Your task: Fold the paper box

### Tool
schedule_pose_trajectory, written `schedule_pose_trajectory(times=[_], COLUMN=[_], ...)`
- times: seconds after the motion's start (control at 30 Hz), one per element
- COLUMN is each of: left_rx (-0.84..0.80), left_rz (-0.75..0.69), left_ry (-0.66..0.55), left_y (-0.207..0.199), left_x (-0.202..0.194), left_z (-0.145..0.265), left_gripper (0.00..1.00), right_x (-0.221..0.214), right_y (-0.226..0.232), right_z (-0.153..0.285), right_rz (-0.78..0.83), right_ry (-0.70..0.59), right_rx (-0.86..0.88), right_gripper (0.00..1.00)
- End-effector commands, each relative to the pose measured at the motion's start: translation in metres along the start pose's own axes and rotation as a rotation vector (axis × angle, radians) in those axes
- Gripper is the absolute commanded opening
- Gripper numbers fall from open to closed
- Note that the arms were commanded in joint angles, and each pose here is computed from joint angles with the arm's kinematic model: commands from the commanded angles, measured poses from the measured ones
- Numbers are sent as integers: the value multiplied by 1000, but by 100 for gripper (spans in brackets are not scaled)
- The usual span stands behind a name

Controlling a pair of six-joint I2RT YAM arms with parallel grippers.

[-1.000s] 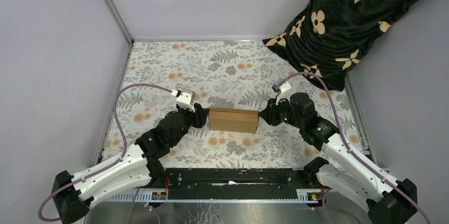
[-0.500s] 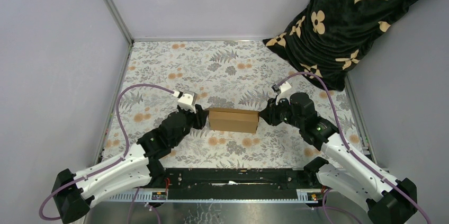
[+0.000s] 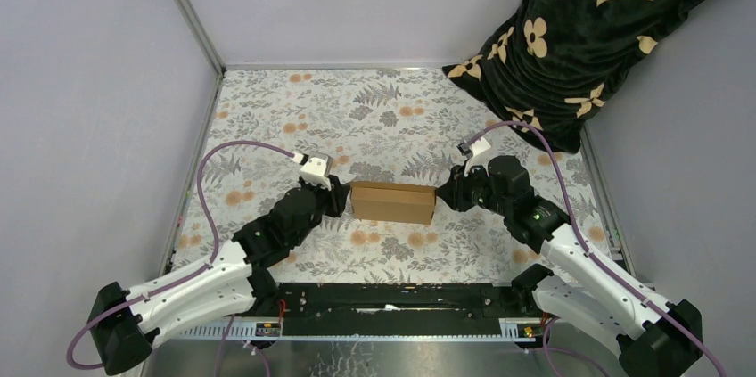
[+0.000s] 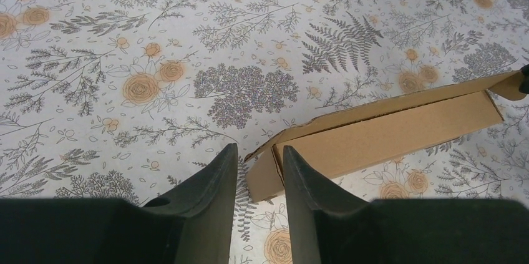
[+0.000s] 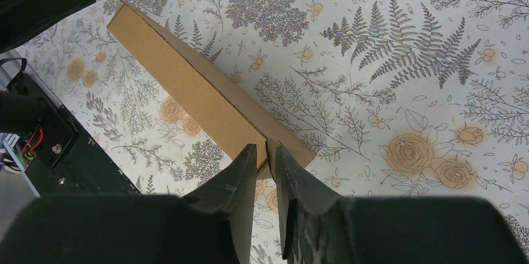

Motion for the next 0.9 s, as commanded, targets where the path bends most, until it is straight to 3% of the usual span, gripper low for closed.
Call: schedule_pose_trajectory(times=[0.0, 0.87], left_rx=[17, 4], left_rz=[1, -21], left_ry=[-32, -55], left_y=[0, -4], left_x=[4, 14], left_z=[-2, -6], left_gripper=[38, 34], right_x=[8, 9], right_y=[5, 5], right_z=[-2, -2], right_rz=[26, 30], right_ry=[-43, -50], right_rx=[23, 24], right_gripper=[25, 24])
Point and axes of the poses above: each gripper's point midway between its finger pads, its own z axis back along the fingers, its own y axis along the line the jaws close on, x = y × z, the point moved 8 cm from there along z, back along the fingers, and after that the axes turned 8 degrees about -z, right-handed, at the moved point
